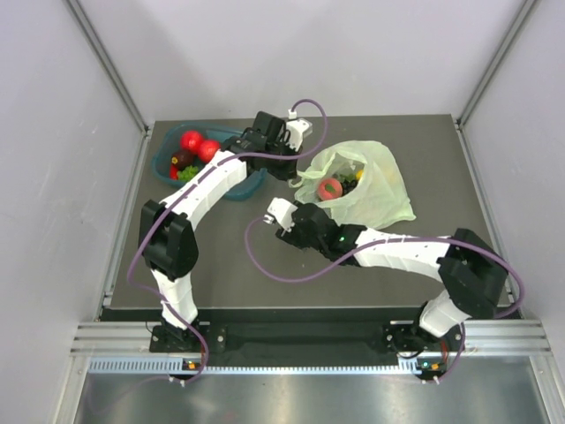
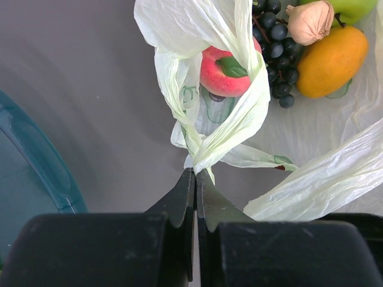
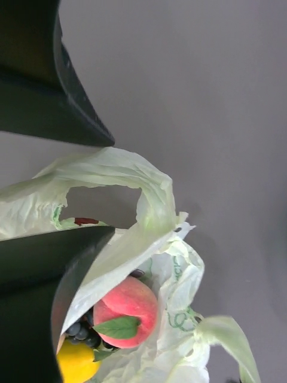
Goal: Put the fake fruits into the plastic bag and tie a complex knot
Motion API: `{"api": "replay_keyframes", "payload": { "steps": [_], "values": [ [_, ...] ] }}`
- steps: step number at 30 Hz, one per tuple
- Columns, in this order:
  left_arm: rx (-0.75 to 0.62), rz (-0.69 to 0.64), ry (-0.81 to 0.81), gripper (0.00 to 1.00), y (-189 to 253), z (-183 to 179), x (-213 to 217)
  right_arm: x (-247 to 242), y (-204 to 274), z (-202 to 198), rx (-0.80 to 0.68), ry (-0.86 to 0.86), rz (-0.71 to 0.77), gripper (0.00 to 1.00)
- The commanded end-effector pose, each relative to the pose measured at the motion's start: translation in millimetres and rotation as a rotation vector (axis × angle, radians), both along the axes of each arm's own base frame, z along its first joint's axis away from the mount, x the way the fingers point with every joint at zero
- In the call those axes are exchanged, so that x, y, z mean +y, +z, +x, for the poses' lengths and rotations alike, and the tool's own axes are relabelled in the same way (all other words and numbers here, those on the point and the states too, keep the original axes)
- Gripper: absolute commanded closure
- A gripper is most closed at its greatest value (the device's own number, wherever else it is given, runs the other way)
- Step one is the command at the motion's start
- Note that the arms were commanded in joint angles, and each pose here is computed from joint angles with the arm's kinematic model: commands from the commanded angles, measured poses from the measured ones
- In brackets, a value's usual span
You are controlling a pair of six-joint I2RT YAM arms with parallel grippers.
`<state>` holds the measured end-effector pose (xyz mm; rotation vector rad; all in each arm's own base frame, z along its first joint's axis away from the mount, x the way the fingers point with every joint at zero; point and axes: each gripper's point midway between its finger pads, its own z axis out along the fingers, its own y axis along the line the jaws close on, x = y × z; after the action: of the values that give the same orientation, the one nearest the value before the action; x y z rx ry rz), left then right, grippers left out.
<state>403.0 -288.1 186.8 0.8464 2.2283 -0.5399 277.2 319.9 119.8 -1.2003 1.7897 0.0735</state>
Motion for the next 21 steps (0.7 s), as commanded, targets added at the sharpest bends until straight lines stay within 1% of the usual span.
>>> {"api": "replay_keyframes", "payload": {
  "steps": [1, 3, 5, 6, 7, 8, 10, 11, 13, 14, 16, 17, 18, 19, 20, 21],
  "values": [
    [-0.042, -0.039, -0.016, 1.0, 20, 5, -5, 9, 12, 11, -0.08, -0.02, -0.006, 0.47],
    [-0.04, -0.041, -0.014, 1.0, 21, 5, -4, 6, 10, 14, -0.091, -0.03, -0.018, 0.55],
    [-0.04, -0.041, -0.013, 1.0, 22, 5, -3, 3, 14, 16, -0.11, -0.049, -0.019, 0.77],
    [-0.04, -0.041, -0.013, 1.0, 23, 5, -3, 3, 19, 17, -0.115, -0.055, -0.003, 0.86],
    [-0.038, -0.038, -0.012, 1.0, 23, 5, -3, 3, 25, 16, -0.116, -0.06, 0.023, 0.98],
    [-0.04, -0.04, -0.007, 1.0, 23, 6, -2, 4, 33, 15, -0.119, -0.062, 0.058, 1.0],
    [-0.036, -0.044, -0.006, 1.0, 25, 5, -2, 8, 64, 9, -0.12, -0.053, 0.177, 1.0],
    [-0.028, -0.045, -0.001, 1.0, 27, 4, -1, 5, 92, 6, -0.143, -0.053, 0.256, 1.0],
    [-0.027, -0.062, 0.009, 1.0, 36, 4, -1, 3, 123, 3, -0.146, -0.049, 0.369, 1.0],
    [-0.011, -0.06, 0.02, 1.0, 37, 3, 1, -2, 151, -3, -0.166, -0.033, 0.451, 1.0],
    [-0.015, -0.089, 0.039, 1.0, 55, 4, 2, -10, 181, -7, -0.166, -0.031, 0.568, 1.0],
    [-0.009, -0.101, 0.045, 1.0, 61, 4, 4, -25, 207, -7, -0.191, -0.042, 0.64, 1.0],
    [-0.018, -0.113, 0.05, 1.0, 75, 3, 5, -28, 220, -11, -0.177, -0.034, 0.702, 1.0],
    [-0.003, -0.139, 0.072, 1.0, 84, 1, 6, -41, 231, -5, -0.186, -0.059, 0.743, 1.0],
    [0.002, -0.161, 0.072, 1.0, 93, 0, 7, -50, 247, -11, -0.194, -0.039, 0.798, 1.0],
    [-0.012, -0.185, 0.079, 1.0, 110, -1, 8, -56, 254, -12, -0.191, -0.041, 0.828, 1.0]
  ]
}}
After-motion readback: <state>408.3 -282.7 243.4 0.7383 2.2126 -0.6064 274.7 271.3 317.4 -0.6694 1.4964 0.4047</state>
